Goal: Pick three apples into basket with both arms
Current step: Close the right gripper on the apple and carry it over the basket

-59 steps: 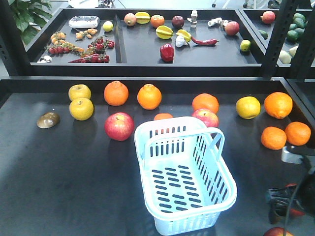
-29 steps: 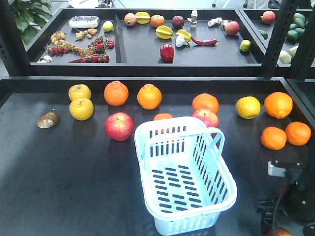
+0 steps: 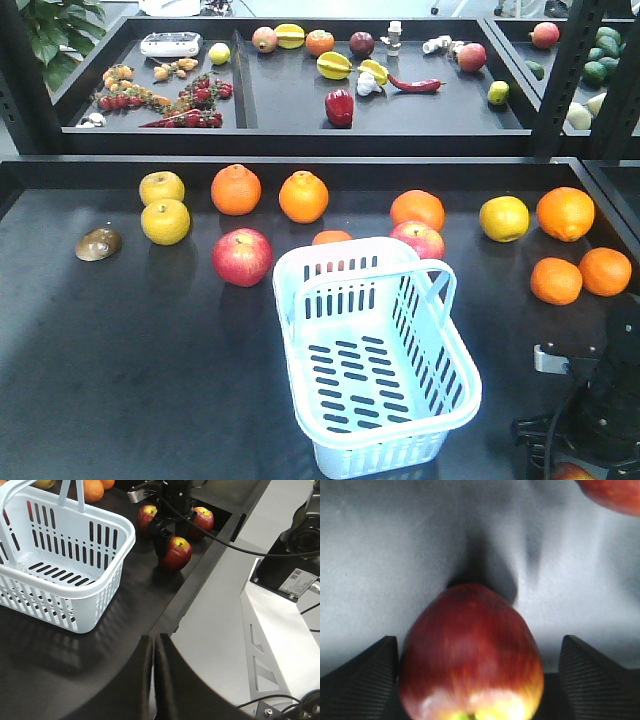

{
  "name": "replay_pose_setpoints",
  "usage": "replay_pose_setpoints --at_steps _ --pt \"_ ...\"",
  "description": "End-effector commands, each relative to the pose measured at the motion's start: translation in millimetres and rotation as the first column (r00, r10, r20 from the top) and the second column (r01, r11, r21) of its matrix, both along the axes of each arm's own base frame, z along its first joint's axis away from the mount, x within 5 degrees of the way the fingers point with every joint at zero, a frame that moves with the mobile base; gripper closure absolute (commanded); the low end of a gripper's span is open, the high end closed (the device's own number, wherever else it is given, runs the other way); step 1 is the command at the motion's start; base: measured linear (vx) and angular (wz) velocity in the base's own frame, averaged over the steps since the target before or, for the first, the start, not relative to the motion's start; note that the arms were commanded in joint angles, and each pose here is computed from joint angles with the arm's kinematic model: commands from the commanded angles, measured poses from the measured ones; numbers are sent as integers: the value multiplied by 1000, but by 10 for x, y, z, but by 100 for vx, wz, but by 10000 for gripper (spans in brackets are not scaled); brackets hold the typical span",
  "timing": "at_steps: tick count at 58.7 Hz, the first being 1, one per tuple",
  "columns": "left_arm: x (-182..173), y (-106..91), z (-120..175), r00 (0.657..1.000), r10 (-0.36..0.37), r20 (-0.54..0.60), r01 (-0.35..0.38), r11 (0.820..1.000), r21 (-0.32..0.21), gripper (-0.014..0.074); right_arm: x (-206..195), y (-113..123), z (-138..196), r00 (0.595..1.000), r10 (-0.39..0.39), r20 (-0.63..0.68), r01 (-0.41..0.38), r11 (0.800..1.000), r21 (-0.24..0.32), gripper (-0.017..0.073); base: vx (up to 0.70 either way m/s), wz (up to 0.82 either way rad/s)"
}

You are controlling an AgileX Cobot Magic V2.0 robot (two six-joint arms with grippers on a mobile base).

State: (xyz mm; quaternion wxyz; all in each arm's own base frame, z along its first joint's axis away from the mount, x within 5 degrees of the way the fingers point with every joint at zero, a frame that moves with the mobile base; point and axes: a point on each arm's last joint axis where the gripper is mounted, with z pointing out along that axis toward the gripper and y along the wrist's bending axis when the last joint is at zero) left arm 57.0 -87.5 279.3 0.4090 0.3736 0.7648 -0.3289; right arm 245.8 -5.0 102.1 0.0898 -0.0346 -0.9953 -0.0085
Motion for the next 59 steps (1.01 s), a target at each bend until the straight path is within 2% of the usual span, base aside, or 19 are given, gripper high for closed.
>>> replay_pose_setpoints --at_steps 1,11,25,36,40,45,50,55,59 --pt "17 -16 101 1000 20 11 -19 998 -57 599 47 -20 80 999 13 32 -13 1000 -3 -34 0 0" --pt "17 -16 101 1000 20 11 -19 998 -57 599 31 -10 74 1000 27 11 -27 1000 11 52 0 0" --pt "17 -16 101 1000 20 11 -19 998 -57 599 7 5 122 999 34 1 -34 999 29 335 0 0" --pt "15 -16 100 1000 18 10 -18 998 -56 599 -57 -3 525 993 54 106 -56 998 12 550 0 0" --pt "15 -16 100 1000 18 10 -18 998 -56 599 -121 -1 757 982 55 178 -57 998 6 573 0 0" --pt "16 -16 101 1000 19 11 -19 998 -57 599 -226 13 1088 947 53 315 -57 998 4 568 0 0" --pt "19 -15 102 1000 22 13 -21 998 -58 599 -345 71 1361 896 54 441 -81 996 42 568 0 0" --pt "30 -13 109 999 33 21 -31 998 -63 599 -458 254 1607 824 31 565 -144 977 155 566 0 0" --pt "42 -10 116 999 45 29 -43 997 -69 599 -508 446 1746 762 30 647 -237 943 235 565 0 0"
